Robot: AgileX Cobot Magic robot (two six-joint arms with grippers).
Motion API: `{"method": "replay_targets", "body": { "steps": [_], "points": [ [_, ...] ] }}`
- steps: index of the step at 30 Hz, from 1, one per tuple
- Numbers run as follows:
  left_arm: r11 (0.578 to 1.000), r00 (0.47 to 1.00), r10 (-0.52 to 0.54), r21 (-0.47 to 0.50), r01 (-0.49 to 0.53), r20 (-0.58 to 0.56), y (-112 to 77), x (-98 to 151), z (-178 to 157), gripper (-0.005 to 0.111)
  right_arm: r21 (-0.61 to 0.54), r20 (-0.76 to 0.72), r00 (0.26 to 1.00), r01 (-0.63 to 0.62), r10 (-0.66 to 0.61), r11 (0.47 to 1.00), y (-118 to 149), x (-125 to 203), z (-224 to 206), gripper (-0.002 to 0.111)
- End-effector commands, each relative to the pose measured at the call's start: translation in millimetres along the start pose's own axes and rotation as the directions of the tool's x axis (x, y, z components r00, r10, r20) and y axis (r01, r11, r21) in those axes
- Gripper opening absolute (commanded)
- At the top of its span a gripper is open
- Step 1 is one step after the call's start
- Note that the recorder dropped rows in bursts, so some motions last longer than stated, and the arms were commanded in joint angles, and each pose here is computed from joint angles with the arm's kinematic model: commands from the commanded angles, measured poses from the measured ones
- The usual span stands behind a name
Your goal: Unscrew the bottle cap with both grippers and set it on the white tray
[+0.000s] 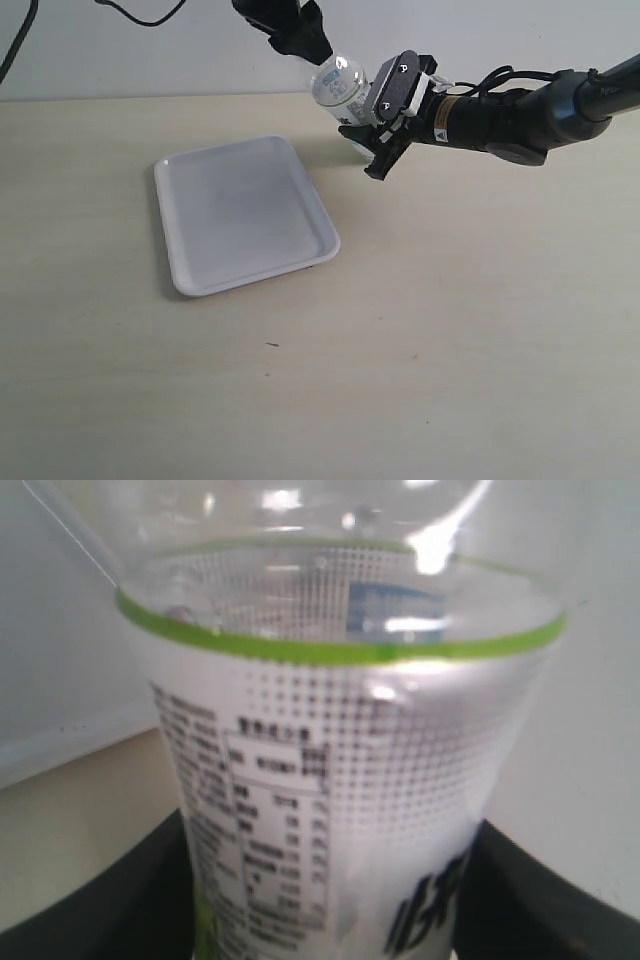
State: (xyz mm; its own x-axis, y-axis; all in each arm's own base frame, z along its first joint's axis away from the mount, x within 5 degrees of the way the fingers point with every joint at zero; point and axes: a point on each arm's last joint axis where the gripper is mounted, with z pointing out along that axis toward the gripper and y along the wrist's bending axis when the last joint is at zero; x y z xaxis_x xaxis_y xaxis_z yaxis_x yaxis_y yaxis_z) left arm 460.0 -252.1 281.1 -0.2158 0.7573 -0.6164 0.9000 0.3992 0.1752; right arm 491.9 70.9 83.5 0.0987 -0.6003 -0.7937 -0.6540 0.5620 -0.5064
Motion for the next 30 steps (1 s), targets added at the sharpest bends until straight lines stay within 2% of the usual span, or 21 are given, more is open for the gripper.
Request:
{"method": "replay_targets", "body": {
  "steps": [1, 8, 11, 14, 19, 27, 28, 30],
  "points": [
    [0.996, 0.996, 0.086, -0.006, -0.086, 0.006, 0.0, -2.5, -4.3, 0.074, 0.005, 0.003, 1.0, -0.008, 0.008, 1.0, 0.9, 0.1, -0.2, 0.0],
    [0.951, 0.951, 0.308, -0.036, -0.308, 0.001, 2.6, -3.0, -4.3, 0.074, 0.005, 0.003, 1.0, -0.008, 0.008, 1.0, 0.9, 0.1, -0.2, 0.0],
    [0.932, 0.934, 0.357, -0.069, -0.357, -0.004, 5.5, -3.9, -4.5, 0.074, 0.005, 0.003, 1.0, -0.008, 0.008, 1.0, 0.9, 0.1, -0.2, 0.0],
    [0.93, 0.932, 0.361, -0.071, -0.361, -0.01, 5.9, -3.4, -4.5, 0.073, 0.005, 0.003, 1.0, -0.008, 0.008, 1.0, 0.9, 0.1, -0.2, 0.0],
    [0.931, 0.932, 0.362, -0.05, -0.362, -0.021, 4.4, -1.8, -4.4, 0.044, 0.005, 0.003, 1.0, -0.008, 0.008, 1.0, 0.9, 0.1, -0.2, 0.0],
    [0.938, 0.939, 0.344, -0.042, -0.344, 0.015, 2.6, -4.6, -4.3, 0.039, 0.004, 0.013, 1.0, -0.008, 0.008, 1.0, 0.9, -0.9, -0.2, 0.0],
    [0.939, 0.939, 0.343, -0.037, -0.343, 0.016, 2.2, -4.5, -4.3, 0.036, 0.004, 0.013, 1.0, -0.008, 0.008, 1.0, 0.9, -0.9, -0.2, 0.0],
    [0.939, 0.939, 0.343, -0.031, -0.343, 0.013, 1.7, -4.0, -4.3, 0.019, 0.004, 0.013, 1.0, -0.008, 0.008, 1.0, 0.9, -0.9, -0.2, 0.0]
  ]
}}
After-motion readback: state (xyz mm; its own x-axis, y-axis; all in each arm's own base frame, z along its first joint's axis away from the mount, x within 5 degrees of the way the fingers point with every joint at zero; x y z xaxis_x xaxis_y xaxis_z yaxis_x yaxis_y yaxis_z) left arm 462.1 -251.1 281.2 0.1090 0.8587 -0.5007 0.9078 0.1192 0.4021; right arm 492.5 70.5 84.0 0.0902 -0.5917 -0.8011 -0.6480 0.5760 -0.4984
